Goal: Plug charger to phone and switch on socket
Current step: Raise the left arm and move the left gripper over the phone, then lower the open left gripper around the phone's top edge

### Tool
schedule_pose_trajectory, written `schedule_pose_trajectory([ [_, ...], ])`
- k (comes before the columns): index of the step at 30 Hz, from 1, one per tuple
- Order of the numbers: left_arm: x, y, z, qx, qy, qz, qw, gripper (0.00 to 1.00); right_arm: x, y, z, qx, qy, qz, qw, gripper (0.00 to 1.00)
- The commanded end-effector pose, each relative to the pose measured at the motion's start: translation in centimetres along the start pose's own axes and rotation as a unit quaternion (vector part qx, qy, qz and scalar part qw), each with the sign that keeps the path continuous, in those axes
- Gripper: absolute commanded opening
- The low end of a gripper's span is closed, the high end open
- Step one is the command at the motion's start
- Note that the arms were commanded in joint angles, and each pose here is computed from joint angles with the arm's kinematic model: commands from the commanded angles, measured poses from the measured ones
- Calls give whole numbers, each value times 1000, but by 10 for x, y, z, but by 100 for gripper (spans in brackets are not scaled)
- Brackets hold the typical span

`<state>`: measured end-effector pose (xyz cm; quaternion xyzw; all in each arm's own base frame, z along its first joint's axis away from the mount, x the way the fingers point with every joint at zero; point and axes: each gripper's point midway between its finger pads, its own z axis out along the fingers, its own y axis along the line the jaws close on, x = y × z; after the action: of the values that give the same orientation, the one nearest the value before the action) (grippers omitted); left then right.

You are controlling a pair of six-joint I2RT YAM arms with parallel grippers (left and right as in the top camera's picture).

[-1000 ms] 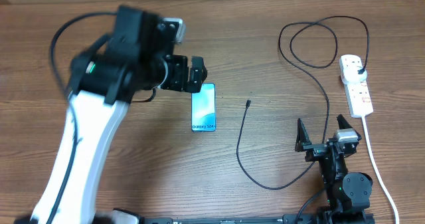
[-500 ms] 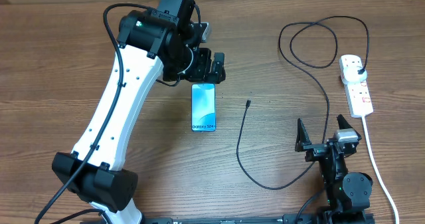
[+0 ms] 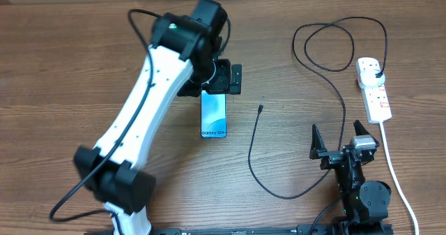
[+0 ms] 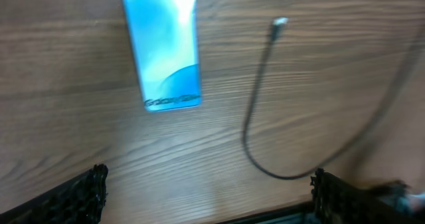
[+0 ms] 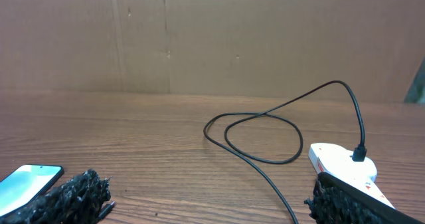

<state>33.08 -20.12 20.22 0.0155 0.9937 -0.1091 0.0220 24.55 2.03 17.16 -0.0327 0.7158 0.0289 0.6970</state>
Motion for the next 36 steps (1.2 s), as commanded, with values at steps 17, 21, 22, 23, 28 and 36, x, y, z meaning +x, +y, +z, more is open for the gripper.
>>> schedule_pose_trajectory([
  [17,-19,27,115,-107,89,-52,989,100,2,-2,0,4,-1,-1,1000,100],
  [21,-31,25,131,-99,79,-24,992,100,2,-2,0,4,-1,-1,1000,100],
  [22,-34,25,134,-97,76,-18,992,100,2,-2,0,4,-1,-1,1000,100],
  [23,-35,25,136,-95,74,-16,993,100,2,-2,0,4,-1,-1,1000,100],
  [28,-42,24,136,-88,64,10,994,100,2,-2,0,4,-1,-1,1000,100],
  [36,-42,38,133,-90,74,-18,993,99,2,-2,0,4,-1,-1,1000,100],
])
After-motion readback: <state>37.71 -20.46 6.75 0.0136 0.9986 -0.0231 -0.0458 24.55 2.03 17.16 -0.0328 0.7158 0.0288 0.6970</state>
